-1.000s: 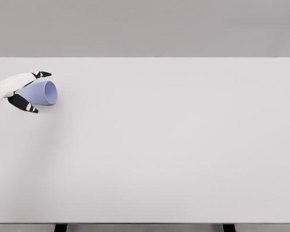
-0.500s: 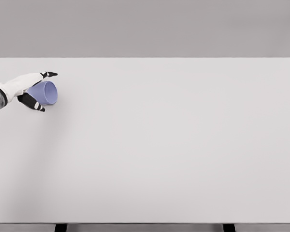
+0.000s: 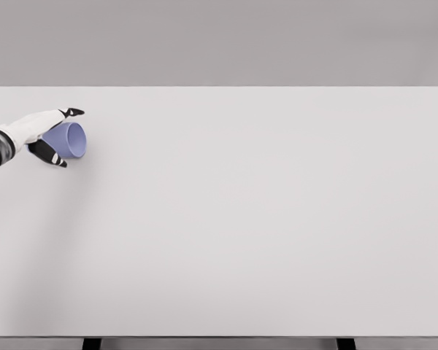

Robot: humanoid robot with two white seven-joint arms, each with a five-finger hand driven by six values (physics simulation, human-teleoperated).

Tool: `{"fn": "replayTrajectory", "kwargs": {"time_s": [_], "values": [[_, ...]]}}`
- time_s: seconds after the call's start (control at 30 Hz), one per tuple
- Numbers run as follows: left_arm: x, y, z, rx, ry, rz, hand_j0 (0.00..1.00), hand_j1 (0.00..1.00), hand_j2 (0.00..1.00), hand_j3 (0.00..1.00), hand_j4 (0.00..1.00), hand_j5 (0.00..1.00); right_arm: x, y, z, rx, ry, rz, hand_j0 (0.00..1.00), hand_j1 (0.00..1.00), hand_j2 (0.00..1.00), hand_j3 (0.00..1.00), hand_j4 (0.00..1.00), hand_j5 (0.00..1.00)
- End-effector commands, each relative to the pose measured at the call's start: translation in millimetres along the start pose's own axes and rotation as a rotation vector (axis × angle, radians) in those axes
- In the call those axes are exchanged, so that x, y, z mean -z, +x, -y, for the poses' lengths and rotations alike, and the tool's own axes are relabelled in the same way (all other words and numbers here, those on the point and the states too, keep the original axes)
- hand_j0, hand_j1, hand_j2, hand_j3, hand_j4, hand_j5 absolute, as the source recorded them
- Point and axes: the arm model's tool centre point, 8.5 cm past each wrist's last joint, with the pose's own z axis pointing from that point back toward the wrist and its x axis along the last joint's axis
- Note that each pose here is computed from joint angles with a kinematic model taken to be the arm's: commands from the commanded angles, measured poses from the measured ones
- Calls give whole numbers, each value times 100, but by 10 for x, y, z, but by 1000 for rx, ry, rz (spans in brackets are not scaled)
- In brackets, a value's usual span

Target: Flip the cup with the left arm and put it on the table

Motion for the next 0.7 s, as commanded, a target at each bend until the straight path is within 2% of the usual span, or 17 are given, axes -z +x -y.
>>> {"fn": "replayTrajectory", "kwargs": {"time_s": [0.0,0.67], "values": [[16,-13,17,-2,-3,-5,100,100,100,100,100,100,0,0,0,1,0,0,100,100,100,100,100,100],[102,-88,56,-33,-11,-32,100,100,100,100,100,100,0,0,0,-1,0,0,100,100,100,100,100,100]]}}
